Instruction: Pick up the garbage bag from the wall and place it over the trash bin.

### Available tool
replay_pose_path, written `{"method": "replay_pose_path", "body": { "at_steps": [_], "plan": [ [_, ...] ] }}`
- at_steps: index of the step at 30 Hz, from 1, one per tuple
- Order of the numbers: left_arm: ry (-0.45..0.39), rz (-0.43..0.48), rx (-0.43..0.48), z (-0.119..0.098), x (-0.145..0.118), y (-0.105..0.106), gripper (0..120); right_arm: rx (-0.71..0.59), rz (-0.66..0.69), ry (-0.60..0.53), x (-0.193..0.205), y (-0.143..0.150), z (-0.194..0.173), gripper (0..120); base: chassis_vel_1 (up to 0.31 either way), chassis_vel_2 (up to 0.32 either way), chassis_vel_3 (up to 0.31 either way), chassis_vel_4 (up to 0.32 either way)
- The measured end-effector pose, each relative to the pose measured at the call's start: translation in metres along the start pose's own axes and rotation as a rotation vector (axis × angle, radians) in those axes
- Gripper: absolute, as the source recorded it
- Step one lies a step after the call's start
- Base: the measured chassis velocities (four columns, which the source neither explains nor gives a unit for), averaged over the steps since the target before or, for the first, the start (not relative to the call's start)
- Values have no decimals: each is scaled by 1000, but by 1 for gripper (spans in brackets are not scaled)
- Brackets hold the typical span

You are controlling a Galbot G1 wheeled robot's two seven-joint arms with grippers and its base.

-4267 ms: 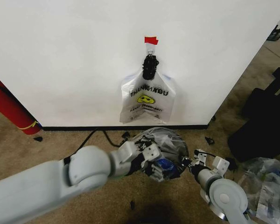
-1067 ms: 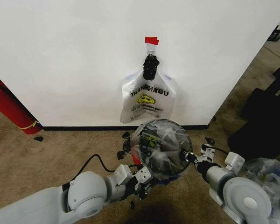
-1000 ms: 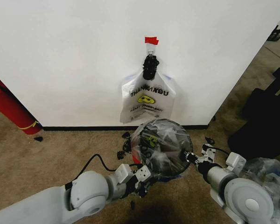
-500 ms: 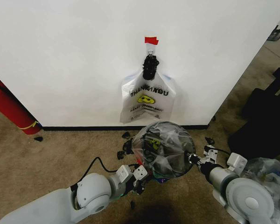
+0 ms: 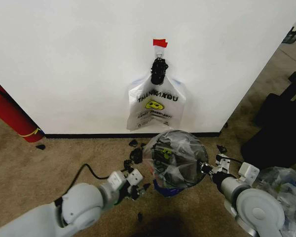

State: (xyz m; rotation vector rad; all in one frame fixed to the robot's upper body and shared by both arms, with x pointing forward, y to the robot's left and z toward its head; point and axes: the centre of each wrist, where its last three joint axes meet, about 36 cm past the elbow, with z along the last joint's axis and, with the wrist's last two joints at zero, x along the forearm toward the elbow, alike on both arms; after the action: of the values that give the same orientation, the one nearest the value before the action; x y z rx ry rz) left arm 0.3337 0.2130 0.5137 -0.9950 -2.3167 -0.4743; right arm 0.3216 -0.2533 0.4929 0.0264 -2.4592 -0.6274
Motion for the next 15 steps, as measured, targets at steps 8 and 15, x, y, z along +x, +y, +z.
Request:
{"method": "replay_pose_path", "body": {
  "at_steps": [8, 15],
  "plan": [
    [-173, 32, 139, -5, 15, 15, 88, 238, -70, -124, -21, -29, 23, 0, 0, 0, 0, 0],
    [-414, 112, 431, -24, -7, 42, 100, 435, -238, -296, -35, -60, 29, 0, 0, 0, 0, 0]
  ]
}}
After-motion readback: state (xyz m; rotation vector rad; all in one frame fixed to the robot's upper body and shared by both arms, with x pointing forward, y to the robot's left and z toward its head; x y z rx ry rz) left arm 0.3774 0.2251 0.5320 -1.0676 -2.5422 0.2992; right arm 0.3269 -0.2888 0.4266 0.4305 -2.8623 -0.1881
